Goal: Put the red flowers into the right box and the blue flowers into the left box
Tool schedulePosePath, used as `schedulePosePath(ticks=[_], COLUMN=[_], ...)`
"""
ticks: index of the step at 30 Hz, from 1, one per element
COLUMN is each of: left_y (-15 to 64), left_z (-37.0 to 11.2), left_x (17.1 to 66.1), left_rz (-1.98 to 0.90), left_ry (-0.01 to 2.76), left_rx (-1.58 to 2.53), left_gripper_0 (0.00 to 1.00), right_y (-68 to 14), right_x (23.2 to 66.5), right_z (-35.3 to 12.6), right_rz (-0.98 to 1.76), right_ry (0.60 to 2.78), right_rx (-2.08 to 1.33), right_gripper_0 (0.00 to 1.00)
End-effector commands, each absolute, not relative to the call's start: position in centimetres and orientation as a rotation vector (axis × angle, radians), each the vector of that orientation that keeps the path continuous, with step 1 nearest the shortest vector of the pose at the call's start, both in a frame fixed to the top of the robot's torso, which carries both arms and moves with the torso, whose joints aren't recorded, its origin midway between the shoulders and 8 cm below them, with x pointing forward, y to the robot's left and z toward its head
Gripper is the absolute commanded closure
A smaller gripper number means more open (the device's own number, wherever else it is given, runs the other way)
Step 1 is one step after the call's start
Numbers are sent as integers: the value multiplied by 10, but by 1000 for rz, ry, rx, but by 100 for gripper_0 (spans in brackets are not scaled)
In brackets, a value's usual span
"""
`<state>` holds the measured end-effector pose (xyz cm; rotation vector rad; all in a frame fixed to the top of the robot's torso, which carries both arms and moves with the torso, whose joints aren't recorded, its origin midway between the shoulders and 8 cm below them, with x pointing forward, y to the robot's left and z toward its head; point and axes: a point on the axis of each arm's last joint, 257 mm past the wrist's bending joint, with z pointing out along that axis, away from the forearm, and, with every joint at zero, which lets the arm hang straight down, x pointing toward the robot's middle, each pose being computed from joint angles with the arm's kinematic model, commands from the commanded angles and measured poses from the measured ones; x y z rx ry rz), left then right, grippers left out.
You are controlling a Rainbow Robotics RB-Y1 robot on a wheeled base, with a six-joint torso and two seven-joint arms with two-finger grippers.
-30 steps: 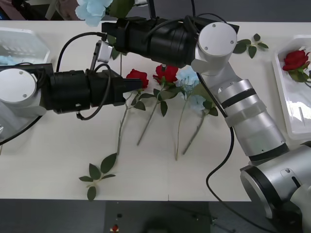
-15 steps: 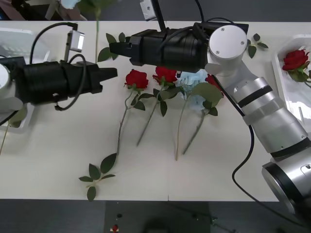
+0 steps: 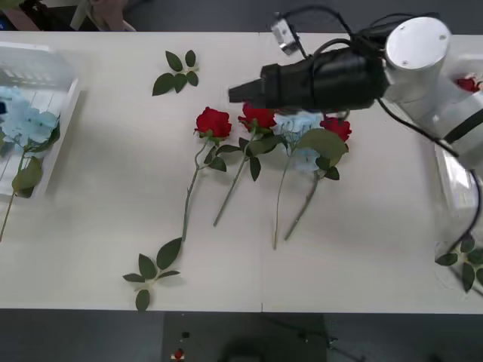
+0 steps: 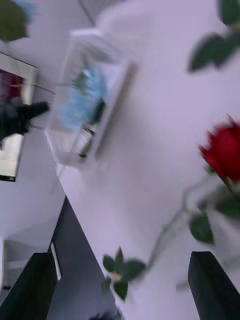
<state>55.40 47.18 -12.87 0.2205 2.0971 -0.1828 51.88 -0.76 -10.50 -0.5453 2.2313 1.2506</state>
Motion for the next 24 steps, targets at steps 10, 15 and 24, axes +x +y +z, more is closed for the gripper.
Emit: schedulePosePath(ticks=[10, 15, 24], left_y=[619, 629, 619], left_z=[-171, -172, -164], left_x=[506, 502, 508], left_rz=[195, 235, 199], left_ry=[2247, 2258, 2234], left_rx=[161, 174, 165], left_gripper_0=[94, 62, 44], right_y=[-173, -183, -162], right_x=[484, 509, 553], right_z=[-173, -218, -265], right_rz=[607, 459, 336], right_ry=[2729, 2715, 2667], right_rx=[-109, -2, 53], right_gripper_0=[23, 23, 23])
